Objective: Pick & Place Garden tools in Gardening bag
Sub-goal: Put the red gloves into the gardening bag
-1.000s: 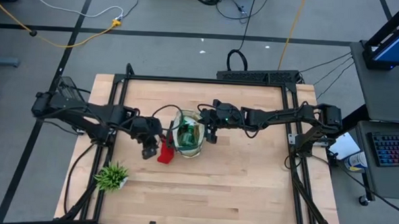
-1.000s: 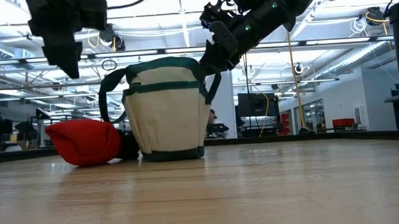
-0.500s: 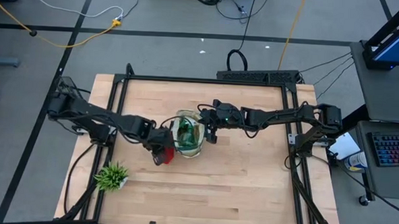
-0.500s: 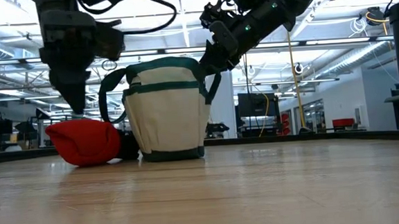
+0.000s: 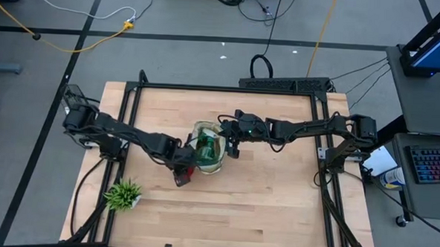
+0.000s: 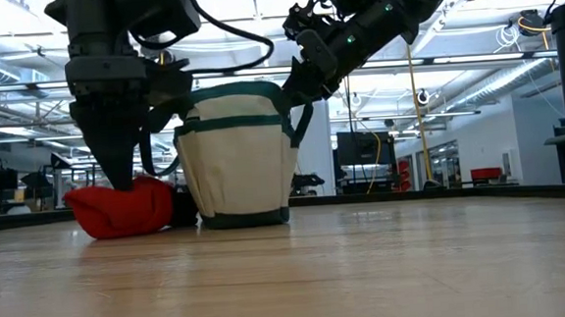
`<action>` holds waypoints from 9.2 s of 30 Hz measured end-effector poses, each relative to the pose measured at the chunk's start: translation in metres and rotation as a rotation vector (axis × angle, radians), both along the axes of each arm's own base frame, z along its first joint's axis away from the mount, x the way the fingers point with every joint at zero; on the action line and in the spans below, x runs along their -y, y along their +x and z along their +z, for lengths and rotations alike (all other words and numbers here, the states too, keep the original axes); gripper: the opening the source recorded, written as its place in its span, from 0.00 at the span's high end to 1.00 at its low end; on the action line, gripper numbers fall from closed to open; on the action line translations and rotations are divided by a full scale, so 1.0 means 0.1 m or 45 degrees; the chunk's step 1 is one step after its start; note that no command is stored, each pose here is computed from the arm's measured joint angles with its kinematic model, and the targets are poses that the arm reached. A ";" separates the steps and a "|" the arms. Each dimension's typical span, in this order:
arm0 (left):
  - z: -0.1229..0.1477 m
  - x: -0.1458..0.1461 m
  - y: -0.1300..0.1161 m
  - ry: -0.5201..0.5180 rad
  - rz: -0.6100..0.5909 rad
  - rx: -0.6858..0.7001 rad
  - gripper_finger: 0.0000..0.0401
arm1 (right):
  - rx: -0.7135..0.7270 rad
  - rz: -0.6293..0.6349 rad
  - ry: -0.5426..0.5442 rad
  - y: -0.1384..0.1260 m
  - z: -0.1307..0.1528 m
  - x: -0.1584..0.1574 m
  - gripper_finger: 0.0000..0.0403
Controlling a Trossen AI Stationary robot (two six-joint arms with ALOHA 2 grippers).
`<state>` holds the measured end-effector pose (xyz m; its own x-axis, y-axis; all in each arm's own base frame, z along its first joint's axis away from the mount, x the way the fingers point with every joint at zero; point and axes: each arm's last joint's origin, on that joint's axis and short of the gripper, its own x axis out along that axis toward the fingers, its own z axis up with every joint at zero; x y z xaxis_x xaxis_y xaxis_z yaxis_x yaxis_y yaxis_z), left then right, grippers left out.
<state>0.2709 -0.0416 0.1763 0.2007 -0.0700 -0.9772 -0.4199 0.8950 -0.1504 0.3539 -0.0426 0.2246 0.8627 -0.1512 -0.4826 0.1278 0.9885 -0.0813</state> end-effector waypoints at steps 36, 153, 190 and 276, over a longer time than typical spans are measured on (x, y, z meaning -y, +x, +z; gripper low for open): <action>0.63 0.44 -0.87 0.257 -0.216 -0.010 0.99 | 0.000 0.000 0.000 0.00 0.00 0.00 1.00; 0.77 -0.30 0.50 0.755 -0.740 0.390 0.88 | 0.062 0.031 0.001 0.10 -0.07 -0.03 1.00; 0.85 -0.79 0.37 0.460 -0.354 0.420 0.78 | 0.070 0.132 -0.082 0.12 -0.06 -0.16 1.00; 1.00 -0.91 0.61 0.605 -0.514 0.890 0.99 | -0.021 -0.149 0.230 0.05 -0.15 -0.05 1.00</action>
